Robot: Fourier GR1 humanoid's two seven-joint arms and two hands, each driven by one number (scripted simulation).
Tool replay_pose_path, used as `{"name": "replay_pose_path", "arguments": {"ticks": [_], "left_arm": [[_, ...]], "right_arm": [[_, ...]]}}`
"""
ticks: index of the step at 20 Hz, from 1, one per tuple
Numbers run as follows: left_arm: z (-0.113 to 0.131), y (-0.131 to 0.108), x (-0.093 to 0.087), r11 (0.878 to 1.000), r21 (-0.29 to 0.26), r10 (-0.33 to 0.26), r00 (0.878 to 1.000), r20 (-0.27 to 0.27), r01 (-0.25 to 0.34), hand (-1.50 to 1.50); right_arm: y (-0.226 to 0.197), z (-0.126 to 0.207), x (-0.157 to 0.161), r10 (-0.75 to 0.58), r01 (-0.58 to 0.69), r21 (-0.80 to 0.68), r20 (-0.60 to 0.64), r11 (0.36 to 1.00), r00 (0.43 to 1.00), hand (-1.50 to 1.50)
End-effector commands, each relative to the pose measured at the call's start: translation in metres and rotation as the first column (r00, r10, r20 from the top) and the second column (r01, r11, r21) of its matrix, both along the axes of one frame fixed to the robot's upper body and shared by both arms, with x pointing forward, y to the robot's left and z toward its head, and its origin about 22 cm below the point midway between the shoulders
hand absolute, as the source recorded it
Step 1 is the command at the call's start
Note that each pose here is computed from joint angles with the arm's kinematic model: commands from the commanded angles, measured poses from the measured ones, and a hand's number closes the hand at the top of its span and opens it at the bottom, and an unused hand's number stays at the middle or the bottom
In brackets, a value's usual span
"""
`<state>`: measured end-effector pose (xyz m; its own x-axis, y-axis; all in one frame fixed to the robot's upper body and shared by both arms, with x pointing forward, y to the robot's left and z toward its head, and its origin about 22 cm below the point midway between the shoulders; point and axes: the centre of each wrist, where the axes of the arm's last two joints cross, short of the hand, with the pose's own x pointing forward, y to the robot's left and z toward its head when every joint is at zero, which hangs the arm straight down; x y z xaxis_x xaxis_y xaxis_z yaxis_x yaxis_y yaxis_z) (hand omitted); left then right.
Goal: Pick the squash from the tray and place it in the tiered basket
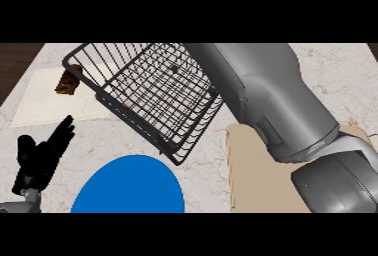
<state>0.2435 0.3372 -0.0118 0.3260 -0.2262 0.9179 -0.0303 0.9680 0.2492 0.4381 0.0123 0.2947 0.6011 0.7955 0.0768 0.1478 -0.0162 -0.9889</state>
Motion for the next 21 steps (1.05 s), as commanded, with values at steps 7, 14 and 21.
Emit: {"name": "replay_pose_path", "arguments": {"ticks": [7, 14, 21], "left_arm": [[-0.01, 0.011, -0.016, 0.999, 0.007, 0.054, 0.997, -0.051, -0.054, 0.0], [-0.016, 0.028, -0.032, 0.993, 0.005, 0.116, 0.99, -0.077, -0.116, 0.0], [-0.017, 0.034, -0.038, 0.99, -0.001, 0.137, 0.987, -0.089, -0.138, 0.0]], "right_arm": [[0.011, 0.081, -0.027, -0.226, 0.13, 0.286, 0.336, 0.949, 0.914, -1.5], [0.007, 0.116, -0.049, -0.245, -0.053, 0.524, 0.482, 0.85, 0.841, -1.5], [0.004, 0.131, -0.076, -0.229, -0.207, 0.582, 0.587, 0.786, 0.777, -1.5]]}}
